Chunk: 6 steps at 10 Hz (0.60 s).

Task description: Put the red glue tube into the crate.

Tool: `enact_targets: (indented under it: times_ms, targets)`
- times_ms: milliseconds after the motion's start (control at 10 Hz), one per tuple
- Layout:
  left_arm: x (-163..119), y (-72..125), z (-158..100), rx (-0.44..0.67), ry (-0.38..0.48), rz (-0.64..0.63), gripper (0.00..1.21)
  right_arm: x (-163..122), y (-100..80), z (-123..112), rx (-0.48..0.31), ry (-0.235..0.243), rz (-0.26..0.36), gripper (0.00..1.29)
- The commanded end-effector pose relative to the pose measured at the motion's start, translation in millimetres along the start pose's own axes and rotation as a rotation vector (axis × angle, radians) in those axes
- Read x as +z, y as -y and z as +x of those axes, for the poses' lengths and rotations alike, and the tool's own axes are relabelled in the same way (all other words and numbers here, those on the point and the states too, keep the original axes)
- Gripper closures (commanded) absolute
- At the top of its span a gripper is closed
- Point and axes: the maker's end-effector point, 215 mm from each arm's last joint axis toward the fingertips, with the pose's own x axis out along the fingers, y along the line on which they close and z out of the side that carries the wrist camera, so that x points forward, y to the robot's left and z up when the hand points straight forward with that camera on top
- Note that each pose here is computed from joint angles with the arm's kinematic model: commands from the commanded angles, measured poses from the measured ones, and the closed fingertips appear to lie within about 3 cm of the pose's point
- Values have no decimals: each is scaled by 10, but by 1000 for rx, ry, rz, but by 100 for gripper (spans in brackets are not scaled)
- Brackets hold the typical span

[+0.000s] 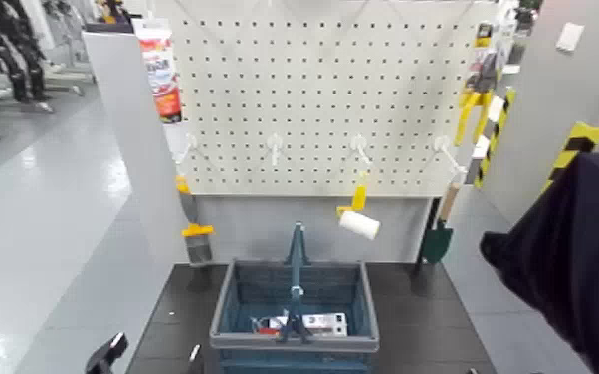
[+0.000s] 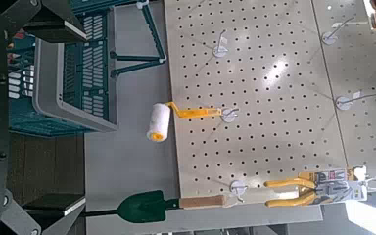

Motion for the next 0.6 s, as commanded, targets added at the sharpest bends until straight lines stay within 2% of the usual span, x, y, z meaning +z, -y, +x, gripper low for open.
enact_targets:
  times_ms: [100,600]
  targets:
    - [3,3,7,-1,2,0,10,-16,0,1,0,-3,3,14]
    - [65,-15,54,-4,16,9,10,-45,-12,7,0,-11,11,14]
